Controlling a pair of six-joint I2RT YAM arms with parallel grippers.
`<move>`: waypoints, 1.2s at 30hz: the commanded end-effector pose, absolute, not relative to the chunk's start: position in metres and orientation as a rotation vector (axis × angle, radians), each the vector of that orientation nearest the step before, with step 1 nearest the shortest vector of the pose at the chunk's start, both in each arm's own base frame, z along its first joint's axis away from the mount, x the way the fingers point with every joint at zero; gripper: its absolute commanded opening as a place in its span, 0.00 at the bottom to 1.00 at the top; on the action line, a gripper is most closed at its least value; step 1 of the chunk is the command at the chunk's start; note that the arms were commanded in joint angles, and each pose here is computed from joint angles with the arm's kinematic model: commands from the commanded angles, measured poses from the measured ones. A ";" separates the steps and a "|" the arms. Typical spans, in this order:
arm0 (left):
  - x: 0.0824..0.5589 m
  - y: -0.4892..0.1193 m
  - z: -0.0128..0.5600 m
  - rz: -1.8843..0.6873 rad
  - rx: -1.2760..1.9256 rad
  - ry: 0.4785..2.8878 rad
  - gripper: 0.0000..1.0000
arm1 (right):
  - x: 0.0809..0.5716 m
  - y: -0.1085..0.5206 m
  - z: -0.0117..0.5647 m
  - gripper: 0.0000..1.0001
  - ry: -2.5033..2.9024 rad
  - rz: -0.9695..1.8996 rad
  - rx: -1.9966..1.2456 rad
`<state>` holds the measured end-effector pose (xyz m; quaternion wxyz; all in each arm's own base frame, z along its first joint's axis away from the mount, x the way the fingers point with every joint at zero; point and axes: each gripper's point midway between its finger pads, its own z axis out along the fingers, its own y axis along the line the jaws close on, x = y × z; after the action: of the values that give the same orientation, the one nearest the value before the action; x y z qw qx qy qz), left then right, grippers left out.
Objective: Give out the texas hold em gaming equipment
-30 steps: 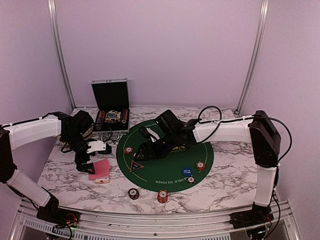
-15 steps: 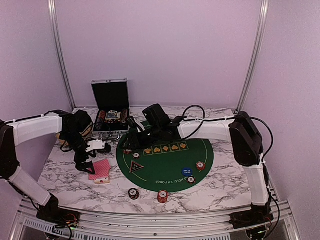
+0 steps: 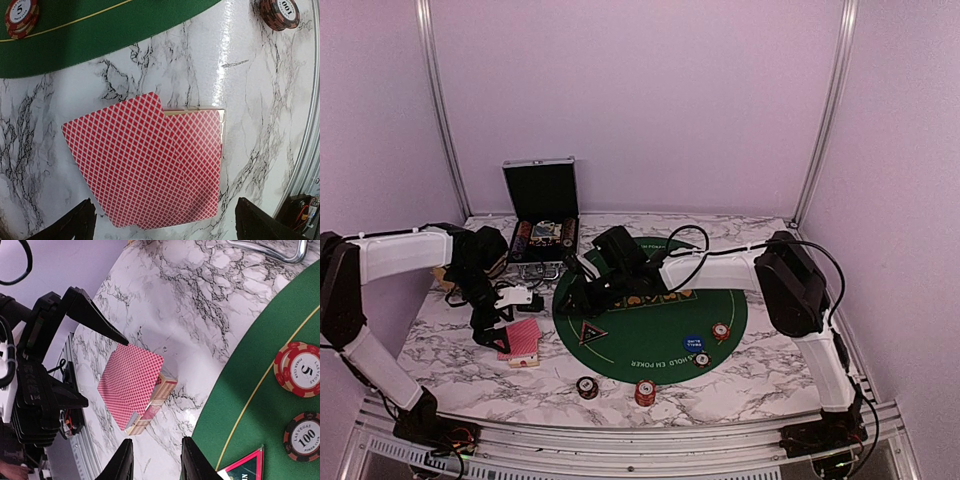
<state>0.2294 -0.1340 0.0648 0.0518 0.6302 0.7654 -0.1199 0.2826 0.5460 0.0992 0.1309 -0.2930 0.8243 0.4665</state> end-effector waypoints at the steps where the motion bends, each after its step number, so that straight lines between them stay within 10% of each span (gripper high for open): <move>1: 0.240 -0.143 0.073 -0.414 1.879 2.304 0.99 | 0.289 0.555 0.117 0.31 2.332 1.402 -0.835; 36: 0.241 -0.163 0.056 -0.548 1.921 2.337 0.99 | 0.264 0.458 0.153 0.37 2.323 1.289 -0.735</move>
<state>0.2475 -0.1630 0.0585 0.0492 0.6296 0.7575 -0.1657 0.2606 0.4635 0.1359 0.1721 -0.2557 0.8326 0.4602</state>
